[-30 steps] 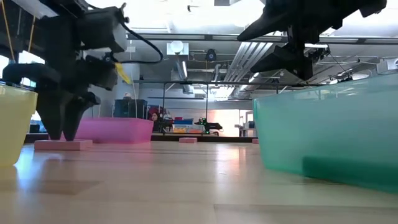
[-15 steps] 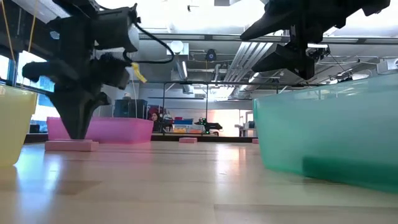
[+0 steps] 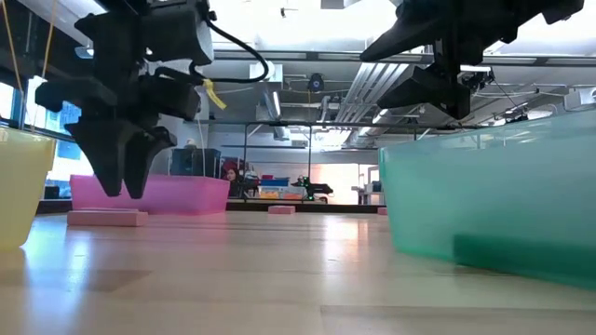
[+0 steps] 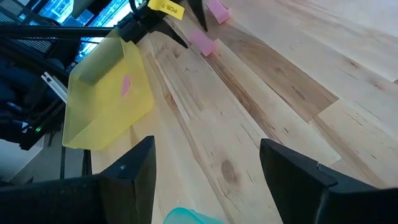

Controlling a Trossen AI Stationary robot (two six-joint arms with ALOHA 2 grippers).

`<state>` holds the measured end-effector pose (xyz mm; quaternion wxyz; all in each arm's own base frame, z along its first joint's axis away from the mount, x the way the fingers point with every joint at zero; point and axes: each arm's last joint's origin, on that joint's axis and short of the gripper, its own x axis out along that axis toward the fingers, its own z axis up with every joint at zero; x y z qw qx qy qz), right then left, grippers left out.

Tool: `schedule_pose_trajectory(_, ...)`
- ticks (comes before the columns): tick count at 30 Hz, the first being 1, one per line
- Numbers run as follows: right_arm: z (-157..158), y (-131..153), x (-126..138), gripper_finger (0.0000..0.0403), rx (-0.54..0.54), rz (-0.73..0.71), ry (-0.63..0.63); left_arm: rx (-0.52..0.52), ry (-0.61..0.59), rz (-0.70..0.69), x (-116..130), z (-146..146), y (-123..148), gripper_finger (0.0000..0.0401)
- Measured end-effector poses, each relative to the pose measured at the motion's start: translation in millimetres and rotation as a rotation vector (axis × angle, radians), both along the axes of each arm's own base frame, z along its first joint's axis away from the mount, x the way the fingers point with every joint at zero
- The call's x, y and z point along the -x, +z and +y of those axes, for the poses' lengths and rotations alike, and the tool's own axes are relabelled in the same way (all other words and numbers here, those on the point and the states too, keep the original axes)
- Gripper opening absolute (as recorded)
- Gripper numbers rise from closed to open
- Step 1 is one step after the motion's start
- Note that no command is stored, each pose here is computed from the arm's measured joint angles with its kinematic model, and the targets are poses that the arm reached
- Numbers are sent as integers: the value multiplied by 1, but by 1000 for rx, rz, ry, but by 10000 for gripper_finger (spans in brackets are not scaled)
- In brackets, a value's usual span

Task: Sort blocks
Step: Put the pink block into the yellow bin

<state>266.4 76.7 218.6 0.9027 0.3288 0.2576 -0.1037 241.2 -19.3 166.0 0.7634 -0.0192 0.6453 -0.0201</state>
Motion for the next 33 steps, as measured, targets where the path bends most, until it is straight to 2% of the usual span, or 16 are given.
schedule_pose_trajectory(6,0,-1,0,222,5,7,-3,-29,9,46,-2,2,-9,251)
schedule_pose_trajectory(14,-1,-1,1,222,10,16,-8,-24,50,130,-8,1,-31,252)
schedule_pose_trajectory(16,-1,-1,1,222,10,16,-8,-29,57,143,-9,1,-34,239)
schedule_pose_trajectory(18,-1,-1,1,222,10,18,-9,-32,59,145,-9,0,-34,205)
schedule_pose_trajectory(23,-1,-2,1,222,7,23,-12,-64,143,122,-8,1,-18,43)
schedule_pose_trajectory(27,-2,-2,1,222,17,20,-29,-12,201,-31,-10,4,19,43)
schedule_pose_trajectory(31,-2,-2,1,222,29,15,-48,185,121,-227,-1,-12,65,48)
schedule_pose_trajectory(33,-2,-2,1,222,24,14,-53,275,92,-282,11,-26,82,48)
